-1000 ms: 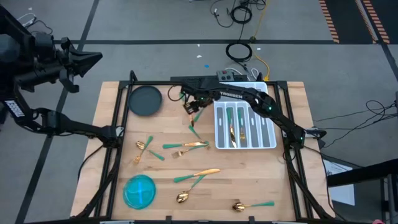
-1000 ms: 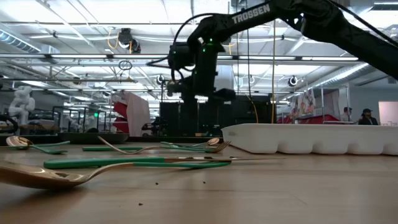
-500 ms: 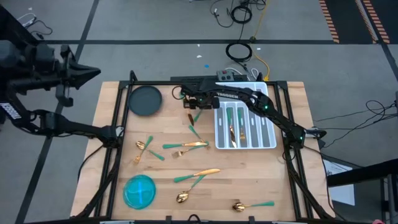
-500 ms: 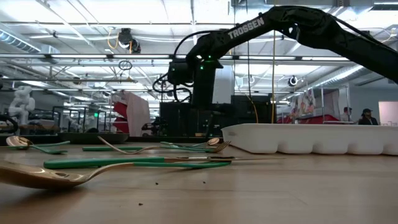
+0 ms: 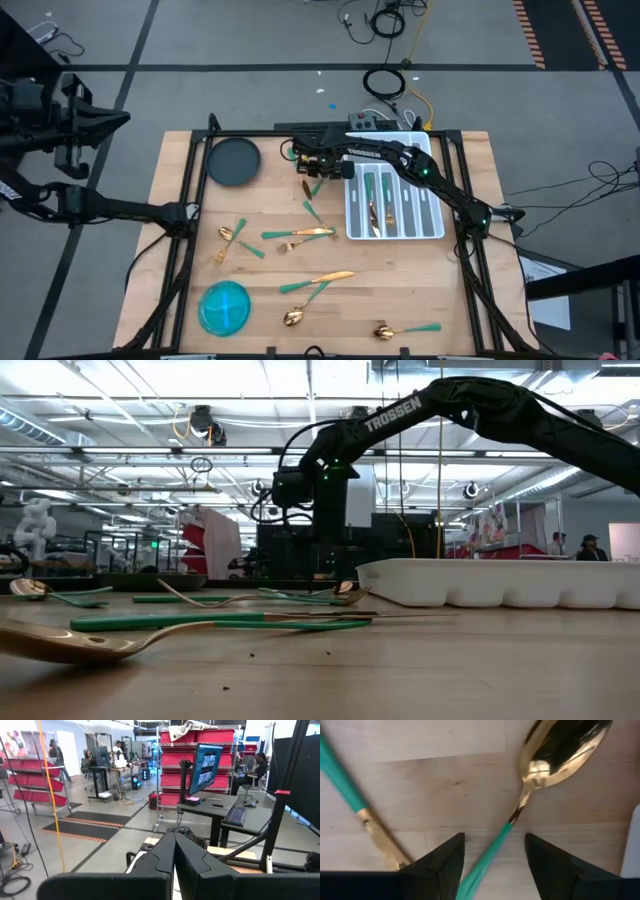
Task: Sort silverware
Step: Put the top center green spoon into the left slot of the white silverware tray
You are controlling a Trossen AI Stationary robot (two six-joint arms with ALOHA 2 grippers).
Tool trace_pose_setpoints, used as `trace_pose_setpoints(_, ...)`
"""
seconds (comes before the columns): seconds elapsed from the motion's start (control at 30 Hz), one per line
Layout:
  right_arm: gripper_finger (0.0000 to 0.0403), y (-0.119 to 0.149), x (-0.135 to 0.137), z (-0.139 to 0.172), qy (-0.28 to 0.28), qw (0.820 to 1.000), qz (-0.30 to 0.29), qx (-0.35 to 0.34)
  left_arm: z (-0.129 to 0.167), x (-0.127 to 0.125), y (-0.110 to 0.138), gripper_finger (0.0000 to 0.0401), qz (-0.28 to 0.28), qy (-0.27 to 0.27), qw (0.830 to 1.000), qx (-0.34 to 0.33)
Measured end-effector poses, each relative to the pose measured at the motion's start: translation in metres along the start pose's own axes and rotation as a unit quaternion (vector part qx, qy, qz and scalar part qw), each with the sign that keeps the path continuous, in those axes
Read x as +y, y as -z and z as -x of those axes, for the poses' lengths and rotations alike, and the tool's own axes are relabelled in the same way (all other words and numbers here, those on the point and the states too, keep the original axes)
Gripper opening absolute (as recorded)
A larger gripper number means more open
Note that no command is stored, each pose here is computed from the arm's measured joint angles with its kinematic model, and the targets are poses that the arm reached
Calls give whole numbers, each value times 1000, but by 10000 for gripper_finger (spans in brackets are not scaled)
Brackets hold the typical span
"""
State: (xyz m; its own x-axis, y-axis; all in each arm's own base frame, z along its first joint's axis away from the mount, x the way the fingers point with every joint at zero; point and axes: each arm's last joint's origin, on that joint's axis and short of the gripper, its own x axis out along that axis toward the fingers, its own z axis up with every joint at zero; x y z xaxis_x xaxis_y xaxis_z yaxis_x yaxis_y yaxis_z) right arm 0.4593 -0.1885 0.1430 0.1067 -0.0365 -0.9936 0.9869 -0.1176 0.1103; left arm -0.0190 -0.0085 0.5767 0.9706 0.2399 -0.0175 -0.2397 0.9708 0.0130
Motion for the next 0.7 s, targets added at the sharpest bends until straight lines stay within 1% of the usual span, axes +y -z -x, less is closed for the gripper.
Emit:
trace_pose_setpoints(0.1, 177, 0, 0, -4, 2, 1000, 0, 6, 1, 0, 0, 13, -3, -1, 1000, -2)
trace_pose_setpoints(0.17, 153, 0, -1, -4, 6, 1000, 0, 6, 1, 0, 0, 13, -16, -1, 1000, -2)
trace_pose_setpoints(0.27, 98, 0, -1, -5, 8, 1000, 1, 7, 1, 0, 0, 13, -27, -2, 1000, -2)
trace_pose_setpoints(0.37, 32, -1, 0, -6, 1, 1000, 10, 9, 1, 0, 0, 13, -28, -2, 1000, -2)
trace_pose_setpoints(0.4, 17, -1, 0, -6, -1, 1000, 16, 9, 1, 0, 0, 13, -35, -2, 999, -2)
trace_pose_setpoints(0.43, 10, -1, 1, -6, -2, 1000, 22, 9, 1, 0, 0, 13, -41, -2, 999, -1)
trace_pose_setpoints(0.57, 6, -1, 0, -6, -1, 1000, 28, 10, 2, 0, 1, 13, -60, -6, 998, 2)
trace_pose_setpoints(0.7, 3, 2, 1, -4, -2, 998, 57, 9, 2, 1, 1, 13, -65, -13, 998, 2)
